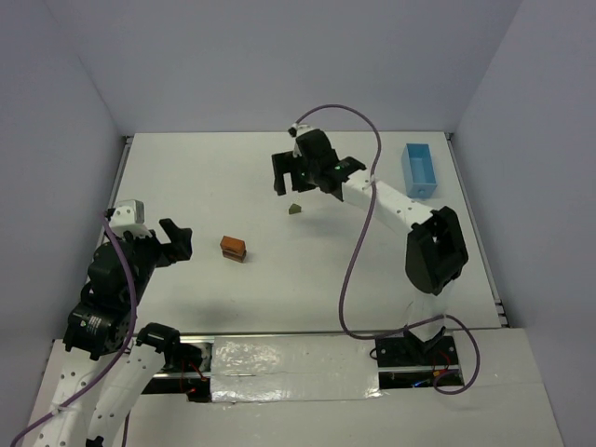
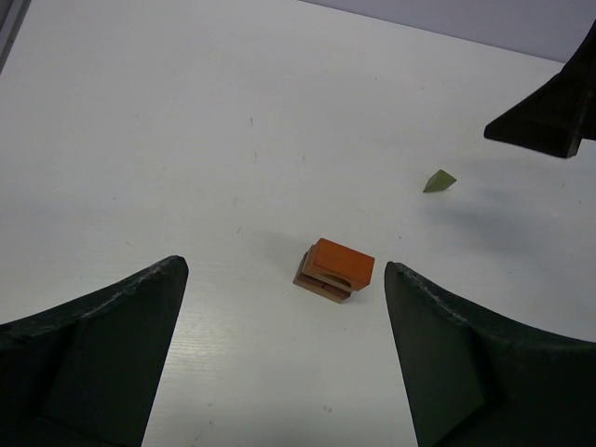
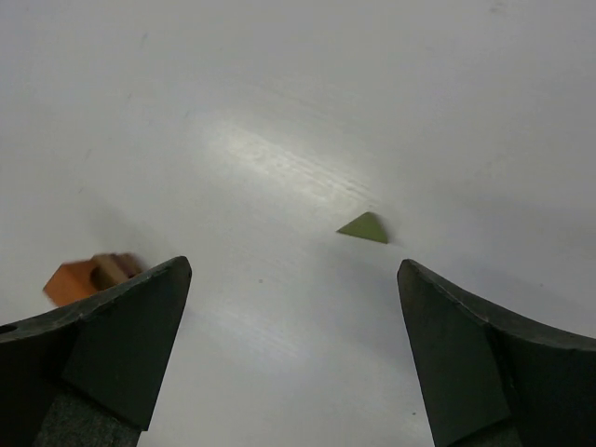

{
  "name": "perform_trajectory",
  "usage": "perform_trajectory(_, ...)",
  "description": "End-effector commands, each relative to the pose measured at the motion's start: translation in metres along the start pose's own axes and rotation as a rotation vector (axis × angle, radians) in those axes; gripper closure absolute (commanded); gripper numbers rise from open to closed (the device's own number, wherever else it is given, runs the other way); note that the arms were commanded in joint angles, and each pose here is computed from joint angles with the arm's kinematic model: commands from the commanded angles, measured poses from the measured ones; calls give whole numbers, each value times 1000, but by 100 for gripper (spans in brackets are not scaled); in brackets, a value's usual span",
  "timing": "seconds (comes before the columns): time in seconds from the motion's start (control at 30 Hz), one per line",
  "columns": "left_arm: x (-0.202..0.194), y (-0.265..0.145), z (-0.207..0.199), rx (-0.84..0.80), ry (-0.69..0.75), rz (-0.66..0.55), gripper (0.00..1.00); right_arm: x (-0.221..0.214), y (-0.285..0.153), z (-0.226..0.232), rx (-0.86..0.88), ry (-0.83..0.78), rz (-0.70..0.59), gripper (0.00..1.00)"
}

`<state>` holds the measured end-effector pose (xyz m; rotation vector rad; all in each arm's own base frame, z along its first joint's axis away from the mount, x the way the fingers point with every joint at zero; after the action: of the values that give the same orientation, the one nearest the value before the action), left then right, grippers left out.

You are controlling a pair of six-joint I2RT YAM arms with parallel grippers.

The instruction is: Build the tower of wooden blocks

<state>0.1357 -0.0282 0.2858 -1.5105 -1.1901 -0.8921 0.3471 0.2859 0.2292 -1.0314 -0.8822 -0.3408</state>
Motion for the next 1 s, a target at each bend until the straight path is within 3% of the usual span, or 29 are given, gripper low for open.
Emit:
perform_trajectory(0.0,7,2,-1,-10,10,-42,1,2,10,-18,-94,115,41,0)
perform_trajectory(0.2,5,4,-2,-13,15,-25,1,-15,42,-47,-230,108,122,1)
perform_trajectory(0.4,5,6,-2,-13,18,-17,0,-28,68,-53,-266,107,178,10)
perform_trajectory(0.63,5,6,-3,-19,18,-20,0,-42,88,-46,-194,69,221,14)
perform_trajectory(0.97,5,6,-3,-18,20,-17,0,-52,108,-49,-260,52,278,22)
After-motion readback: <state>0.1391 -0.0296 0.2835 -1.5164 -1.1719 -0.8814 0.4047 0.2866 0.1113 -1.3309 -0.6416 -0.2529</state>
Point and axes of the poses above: each gripper's point midway between its finger pads, its own y axis out along the fingers, its own z axis along the line the jaws close on, x = y × z, the point moved 8 cm from there along -y, back along the fingers
